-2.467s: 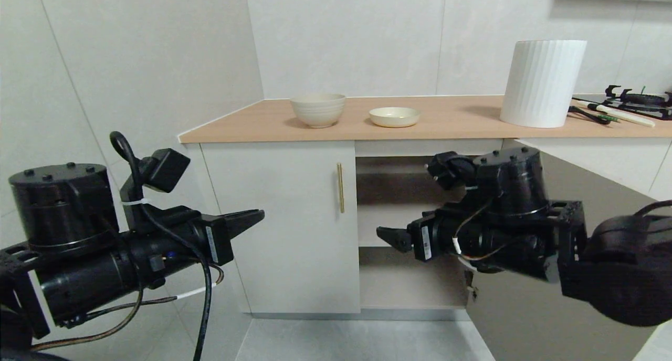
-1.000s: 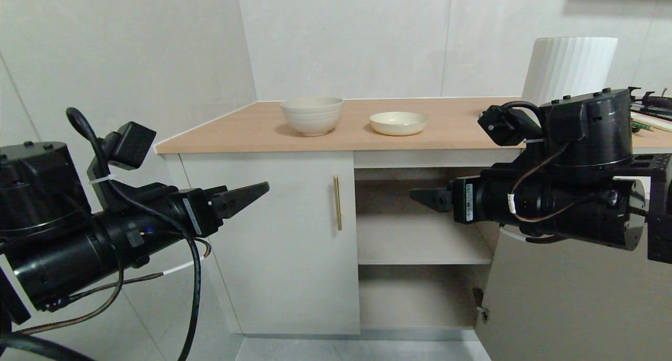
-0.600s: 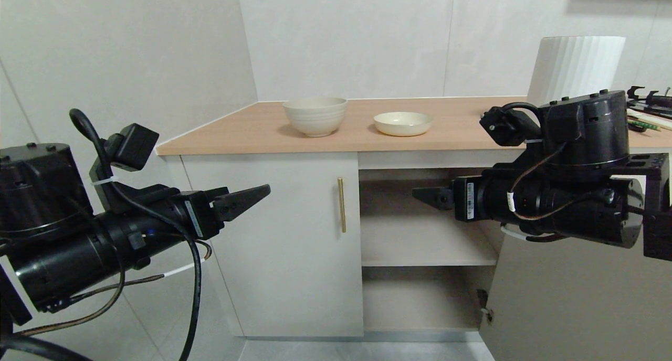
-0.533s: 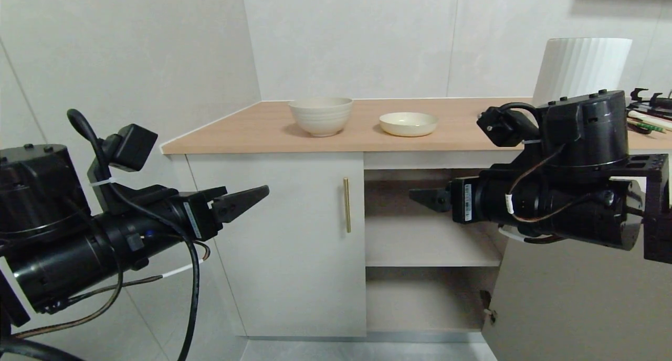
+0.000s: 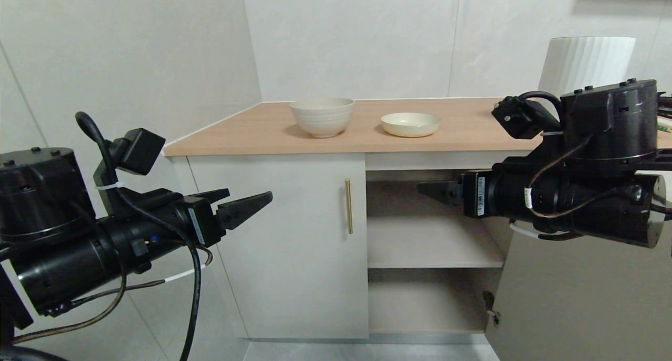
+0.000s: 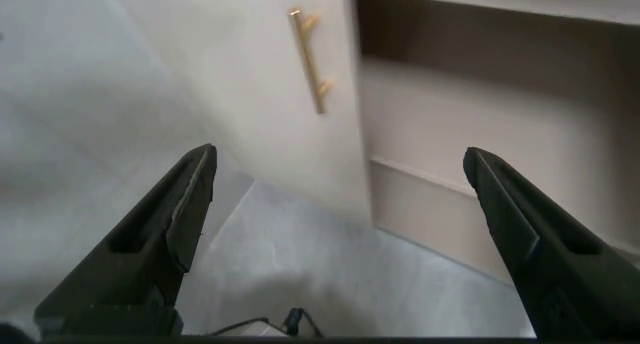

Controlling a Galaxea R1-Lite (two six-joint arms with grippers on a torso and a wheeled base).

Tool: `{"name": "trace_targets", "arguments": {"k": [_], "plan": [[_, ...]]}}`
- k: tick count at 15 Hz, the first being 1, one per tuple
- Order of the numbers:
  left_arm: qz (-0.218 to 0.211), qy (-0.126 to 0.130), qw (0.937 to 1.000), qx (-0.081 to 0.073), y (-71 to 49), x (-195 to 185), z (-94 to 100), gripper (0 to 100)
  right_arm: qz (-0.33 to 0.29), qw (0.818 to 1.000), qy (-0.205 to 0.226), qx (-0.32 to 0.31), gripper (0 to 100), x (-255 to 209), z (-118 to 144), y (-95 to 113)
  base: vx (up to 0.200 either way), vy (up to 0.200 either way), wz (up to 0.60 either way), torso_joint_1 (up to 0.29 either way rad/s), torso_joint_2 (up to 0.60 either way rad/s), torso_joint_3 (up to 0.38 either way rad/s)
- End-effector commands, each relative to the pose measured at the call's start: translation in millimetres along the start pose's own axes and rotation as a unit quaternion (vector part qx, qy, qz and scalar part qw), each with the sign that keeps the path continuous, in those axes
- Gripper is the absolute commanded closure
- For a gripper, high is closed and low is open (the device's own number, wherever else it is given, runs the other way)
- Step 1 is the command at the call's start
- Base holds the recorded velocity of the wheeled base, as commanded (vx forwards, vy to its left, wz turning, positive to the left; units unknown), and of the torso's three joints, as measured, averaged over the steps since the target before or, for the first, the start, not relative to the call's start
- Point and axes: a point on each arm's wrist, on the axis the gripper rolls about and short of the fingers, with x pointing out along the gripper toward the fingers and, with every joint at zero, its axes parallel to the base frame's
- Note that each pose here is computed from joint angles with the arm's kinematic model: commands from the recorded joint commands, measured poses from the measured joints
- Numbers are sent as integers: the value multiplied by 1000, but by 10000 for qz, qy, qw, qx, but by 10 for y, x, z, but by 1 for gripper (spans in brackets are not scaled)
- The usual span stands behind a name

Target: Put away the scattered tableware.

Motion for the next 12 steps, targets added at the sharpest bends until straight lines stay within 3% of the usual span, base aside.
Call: {"name": "trace_targets", "arguments": {"k": [1,7,12], "plan": [[2,-7,10000,3,1,6,6,0,50,10000,-72,18,0,-133,55,18,200,0,0,-7,-2,7],[-14,-41,10000,5,-1,16,22,0,757,9968,63,253,0,-450,101,90,200,0,0,2,-3,2],[-17,-86,9999,-83,-7,6,38,0,776,9965,136,288,0,-513,103,85,0,0,0,0,0,0]]}}
